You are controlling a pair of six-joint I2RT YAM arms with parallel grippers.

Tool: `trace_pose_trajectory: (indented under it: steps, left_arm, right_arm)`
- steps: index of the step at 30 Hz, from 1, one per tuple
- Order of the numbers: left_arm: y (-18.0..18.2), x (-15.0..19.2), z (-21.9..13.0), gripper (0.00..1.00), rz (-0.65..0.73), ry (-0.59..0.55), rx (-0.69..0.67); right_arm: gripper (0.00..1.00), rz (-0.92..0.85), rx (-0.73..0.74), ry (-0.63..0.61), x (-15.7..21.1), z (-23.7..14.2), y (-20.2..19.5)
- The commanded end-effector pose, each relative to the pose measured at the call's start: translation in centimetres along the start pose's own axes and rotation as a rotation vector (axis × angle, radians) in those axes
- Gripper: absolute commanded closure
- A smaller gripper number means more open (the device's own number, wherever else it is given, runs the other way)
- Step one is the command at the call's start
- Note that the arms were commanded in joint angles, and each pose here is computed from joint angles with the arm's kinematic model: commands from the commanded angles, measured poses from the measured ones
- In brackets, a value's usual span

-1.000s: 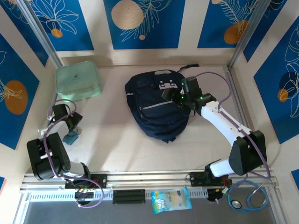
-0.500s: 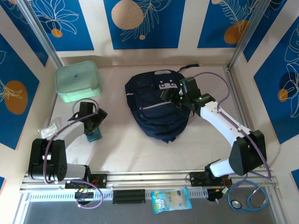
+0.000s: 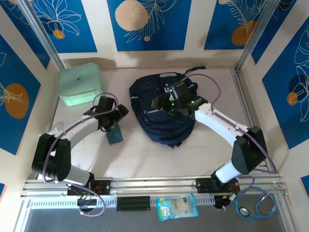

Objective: Pack the student bag
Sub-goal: Move the personal item to the middle-left of the table, then pick up the personal item from the middle-left of the table.

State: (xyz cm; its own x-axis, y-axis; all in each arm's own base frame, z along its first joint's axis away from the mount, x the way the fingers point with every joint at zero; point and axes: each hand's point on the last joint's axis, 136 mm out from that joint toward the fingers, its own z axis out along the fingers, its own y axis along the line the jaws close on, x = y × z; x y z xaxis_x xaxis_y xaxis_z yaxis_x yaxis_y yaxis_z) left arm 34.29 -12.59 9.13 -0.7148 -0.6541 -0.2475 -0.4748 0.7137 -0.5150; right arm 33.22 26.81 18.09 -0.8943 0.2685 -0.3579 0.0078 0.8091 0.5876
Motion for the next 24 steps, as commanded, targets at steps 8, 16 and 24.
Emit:
trace_pose_trajectory:
  steps: [8,16,24]
  left_arm:
    - [7.2,-2.3,-3.8,0.00,0.175,-0.005,-0.103]
    - [9.9,-0.5,-3.8,0.06,0.182,0.039,-0.105]
    - [9.6,0.8,-2.8,0.32,0.174,0.096,-0.052]
  right_arm:
    - [0.28,-0.215,-0.084,0.216,7.3,6.2,8.9]
    - [0.51,-0.331,0.005,0.365,11.8,13.1,10.1]
    - [0.63,-0.339,0.053,0.445,13.7,17.9,9.4]
